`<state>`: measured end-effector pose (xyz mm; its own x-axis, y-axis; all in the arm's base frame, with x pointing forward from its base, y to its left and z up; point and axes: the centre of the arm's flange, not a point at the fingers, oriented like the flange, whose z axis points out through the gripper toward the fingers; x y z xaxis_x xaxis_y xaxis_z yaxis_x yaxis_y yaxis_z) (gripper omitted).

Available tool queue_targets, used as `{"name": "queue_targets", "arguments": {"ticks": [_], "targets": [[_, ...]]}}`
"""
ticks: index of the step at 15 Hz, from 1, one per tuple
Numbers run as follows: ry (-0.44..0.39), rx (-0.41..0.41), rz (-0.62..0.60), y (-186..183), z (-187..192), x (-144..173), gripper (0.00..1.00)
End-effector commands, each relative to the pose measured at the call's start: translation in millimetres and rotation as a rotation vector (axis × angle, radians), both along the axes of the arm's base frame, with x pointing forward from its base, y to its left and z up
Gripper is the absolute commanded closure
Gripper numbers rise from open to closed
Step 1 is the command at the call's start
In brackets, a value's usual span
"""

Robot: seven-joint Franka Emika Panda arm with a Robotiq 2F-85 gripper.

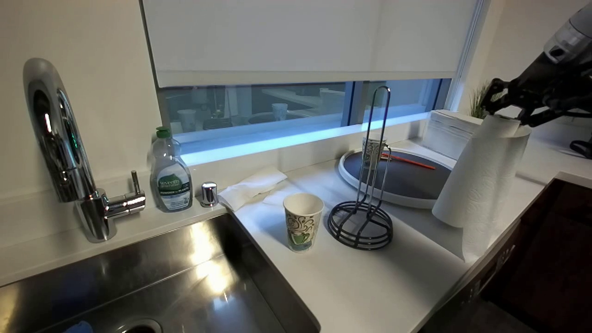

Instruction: Move the paper towel roll to the counter

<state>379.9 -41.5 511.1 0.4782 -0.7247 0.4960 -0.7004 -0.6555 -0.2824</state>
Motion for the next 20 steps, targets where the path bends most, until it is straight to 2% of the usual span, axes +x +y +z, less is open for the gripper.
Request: {"name": "queue_targets", "arguments": {"ticks": [1,4,10,14,20], "targets": [[-0.002,-0.009,0.007,-0.1,1.9,5.9,0.24],[-0.007,-0.01,0.006,1.8,10.6,0.6,0.0],[-0.022,-0.011,0.014,3.3,21.0,-3.9,0.0],[-0.005,-0.009,0.01,5.4,39.6,-22.7,0.0],[0.015,-0.05,0.042,8.0,76.5,-47.7,0.0]]}}
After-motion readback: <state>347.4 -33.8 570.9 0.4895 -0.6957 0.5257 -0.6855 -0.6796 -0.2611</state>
